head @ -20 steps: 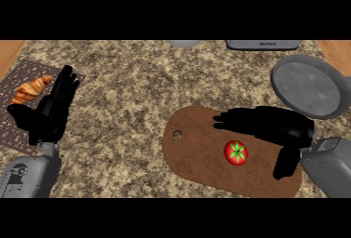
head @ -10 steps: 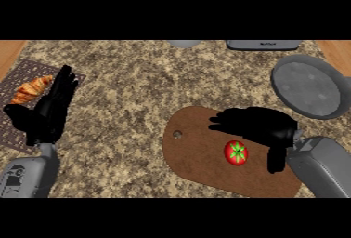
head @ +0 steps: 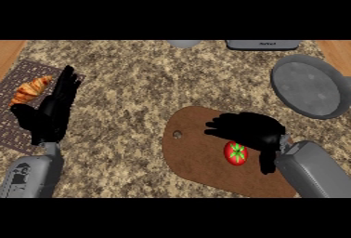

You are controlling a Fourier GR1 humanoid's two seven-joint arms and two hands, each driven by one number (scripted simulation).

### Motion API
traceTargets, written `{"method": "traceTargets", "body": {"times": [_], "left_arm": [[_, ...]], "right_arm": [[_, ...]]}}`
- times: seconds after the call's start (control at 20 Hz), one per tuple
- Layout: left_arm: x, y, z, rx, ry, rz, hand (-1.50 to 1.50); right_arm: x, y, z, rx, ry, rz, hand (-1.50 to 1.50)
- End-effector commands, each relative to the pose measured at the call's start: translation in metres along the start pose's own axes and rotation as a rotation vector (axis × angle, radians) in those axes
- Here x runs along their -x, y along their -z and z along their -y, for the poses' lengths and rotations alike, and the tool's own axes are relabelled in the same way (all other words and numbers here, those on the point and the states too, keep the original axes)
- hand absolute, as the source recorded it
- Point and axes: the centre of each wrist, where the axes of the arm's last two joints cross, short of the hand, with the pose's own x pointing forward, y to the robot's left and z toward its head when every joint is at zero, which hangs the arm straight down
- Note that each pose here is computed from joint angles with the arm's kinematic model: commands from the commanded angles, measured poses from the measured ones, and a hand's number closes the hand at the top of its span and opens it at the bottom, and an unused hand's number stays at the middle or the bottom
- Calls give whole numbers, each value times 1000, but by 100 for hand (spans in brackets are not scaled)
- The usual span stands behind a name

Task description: Pick the tomato from the cutting board and place it in the pan

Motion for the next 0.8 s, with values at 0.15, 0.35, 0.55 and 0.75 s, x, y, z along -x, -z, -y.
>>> {"method": "traceTargets", "body": {"times": [0.15,0.35,0.55,0.75], "left_arm": [[5,2,-3,13,8,-7,0],[-8,-10,11,-6,-10,-16,0],[6,-11,-13,2,-11,22,0],[1,-3,13,38,-8,-10,0]], "right_arm": [[4,13,-25,-52,-30,-10,-150],[2,17,-36,-107,-16,-30,-150],[3,29,-27,-112,-33,32,150],[0,39,-28,-115,-96,131,150]]}}
